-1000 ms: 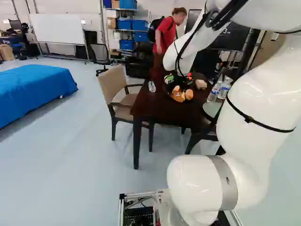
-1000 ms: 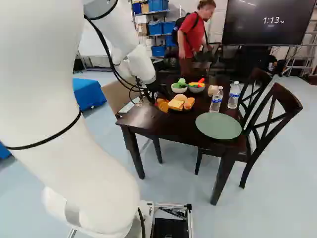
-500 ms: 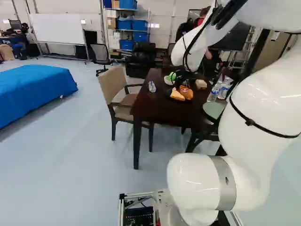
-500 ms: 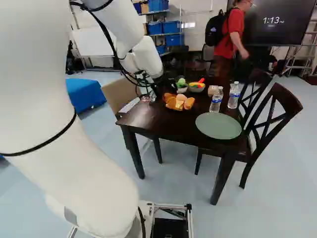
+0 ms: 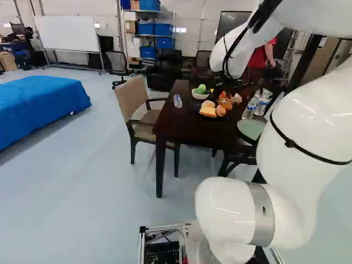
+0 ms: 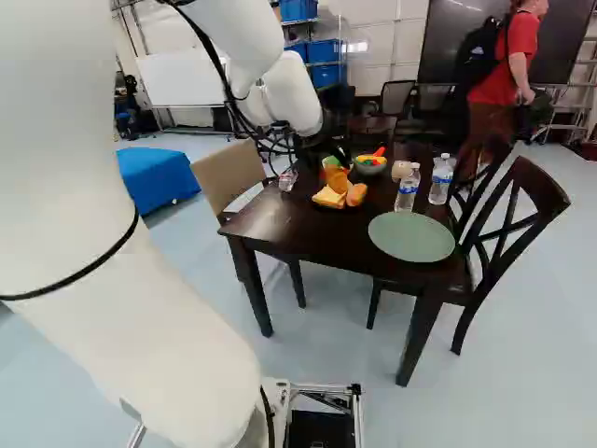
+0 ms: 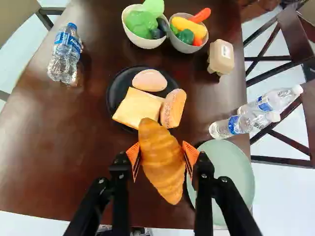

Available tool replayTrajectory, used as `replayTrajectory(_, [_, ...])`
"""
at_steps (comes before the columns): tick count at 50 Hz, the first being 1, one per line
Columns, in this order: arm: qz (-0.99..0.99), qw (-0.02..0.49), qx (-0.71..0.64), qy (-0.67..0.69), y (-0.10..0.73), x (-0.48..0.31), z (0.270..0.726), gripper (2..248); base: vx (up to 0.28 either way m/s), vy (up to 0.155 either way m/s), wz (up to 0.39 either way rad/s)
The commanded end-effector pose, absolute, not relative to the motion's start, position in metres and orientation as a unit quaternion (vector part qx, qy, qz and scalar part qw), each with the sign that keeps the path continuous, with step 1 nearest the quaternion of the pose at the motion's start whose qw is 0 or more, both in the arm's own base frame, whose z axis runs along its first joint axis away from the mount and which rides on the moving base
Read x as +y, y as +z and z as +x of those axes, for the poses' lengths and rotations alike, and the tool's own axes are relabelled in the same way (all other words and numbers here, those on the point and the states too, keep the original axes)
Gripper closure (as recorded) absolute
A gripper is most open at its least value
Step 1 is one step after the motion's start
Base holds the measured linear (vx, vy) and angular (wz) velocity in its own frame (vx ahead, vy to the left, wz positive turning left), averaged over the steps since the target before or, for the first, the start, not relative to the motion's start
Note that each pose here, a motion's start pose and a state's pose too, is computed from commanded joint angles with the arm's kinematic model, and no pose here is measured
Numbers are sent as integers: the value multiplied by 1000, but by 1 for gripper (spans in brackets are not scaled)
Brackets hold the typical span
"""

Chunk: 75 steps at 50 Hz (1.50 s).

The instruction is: Move the croissant to the empty plate

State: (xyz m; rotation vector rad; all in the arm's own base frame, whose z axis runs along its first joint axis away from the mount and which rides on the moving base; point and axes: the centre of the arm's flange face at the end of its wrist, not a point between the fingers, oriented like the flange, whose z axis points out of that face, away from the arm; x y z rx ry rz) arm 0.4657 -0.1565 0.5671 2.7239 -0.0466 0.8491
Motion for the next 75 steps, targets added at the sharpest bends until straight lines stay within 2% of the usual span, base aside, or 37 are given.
replayTrajectory(38, [943,159,-77,283,567,-223,469,119,0,0,0])
replayTrajectory(75, [940,158,-162,256,564,-270,420,119,0,0,0])
